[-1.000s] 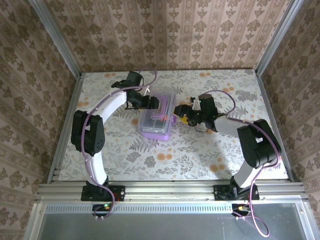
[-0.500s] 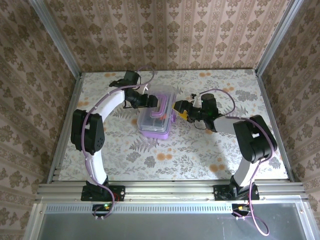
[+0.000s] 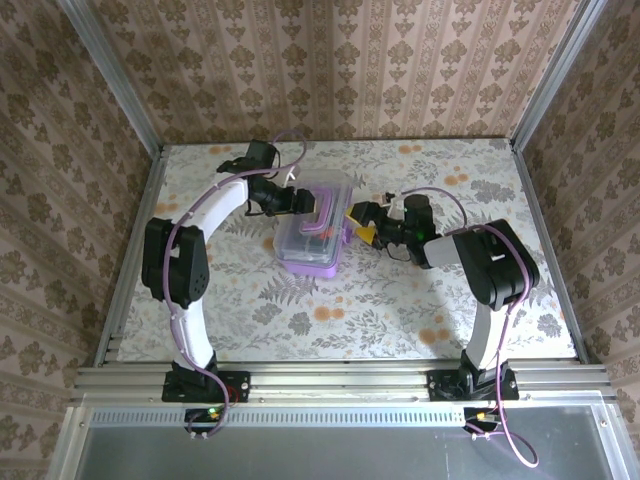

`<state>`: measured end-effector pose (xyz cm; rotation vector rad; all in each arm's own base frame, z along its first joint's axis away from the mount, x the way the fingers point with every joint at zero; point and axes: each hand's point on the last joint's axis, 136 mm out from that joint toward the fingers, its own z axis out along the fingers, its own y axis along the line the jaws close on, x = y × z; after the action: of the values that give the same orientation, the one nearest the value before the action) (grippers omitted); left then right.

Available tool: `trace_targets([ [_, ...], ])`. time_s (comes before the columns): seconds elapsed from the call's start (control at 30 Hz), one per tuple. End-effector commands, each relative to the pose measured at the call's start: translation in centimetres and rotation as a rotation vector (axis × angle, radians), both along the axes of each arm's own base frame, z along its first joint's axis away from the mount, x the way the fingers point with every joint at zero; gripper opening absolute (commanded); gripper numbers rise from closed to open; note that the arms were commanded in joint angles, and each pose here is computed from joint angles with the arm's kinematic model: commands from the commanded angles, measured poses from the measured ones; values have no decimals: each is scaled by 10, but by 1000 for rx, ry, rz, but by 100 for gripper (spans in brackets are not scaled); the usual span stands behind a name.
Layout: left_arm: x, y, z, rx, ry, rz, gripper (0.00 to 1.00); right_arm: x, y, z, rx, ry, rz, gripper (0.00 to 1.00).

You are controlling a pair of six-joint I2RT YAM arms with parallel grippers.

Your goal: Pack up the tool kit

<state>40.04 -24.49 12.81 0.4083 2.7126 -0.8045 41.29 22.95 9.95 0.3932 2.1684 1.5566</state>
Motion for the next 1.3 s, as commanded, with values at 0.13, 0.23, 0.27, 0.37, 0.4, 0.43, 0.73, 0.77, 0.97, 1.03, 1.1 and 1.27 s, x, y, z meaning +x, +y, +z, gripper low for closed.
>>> trace_targets([
  [0.13, -9, 56, -75, 343, 104, 60, 72, -3, -9, -3, -1, 7, -19, 93],
  [0.23, -10, 57, -81, 339, 116, 44, 72, 0, -6, -5, 35, 9, -17, 93],
  [0.27, -11, 56, -83, 333, 121, 37, 72, 1, -5, -5, 48, 8, -16, 93],
  [0.37, -13, 51, -89, 297, 150, 21, 72, 3, 1, -4, 76, 2, 1, 93],
  [0.4, -13, 49, -90, 278, 158, 19, 72, 3, 3, -4, 77, 0, 5, 94],
  [0.43, -14, 47, -91, 262, 166, 16, 72, 3, 6, -4, 78, -2, 11, 94],
  [0.73, -15, 43, -94, 191, 196, 7, 71, 6, 27, -10, 103, 7, 38, 94],
  [0.77, -15, 43, -95, 185, 199, 6, 71, 6, 28, -10, 106, 7, 38, 95],
  [0.97, -15, 43, -98, 173, 212, 6, 70, 9, 33, -14, 110, 29, 30, 95],
  [1.03, -14, 42, -97, 167, 211, 7, 69, 9, 36, -15, 112, 32, 34, 95],
  [1.1, -14, 42, -96, 162, 210, 6, 69, 9, 39, -15, 115, 31, 37, 95],
  [1.27, -14, 41, -92, 155, 202, 8, 68, 9, 44, -10, 142, 27, 48, 95],
])
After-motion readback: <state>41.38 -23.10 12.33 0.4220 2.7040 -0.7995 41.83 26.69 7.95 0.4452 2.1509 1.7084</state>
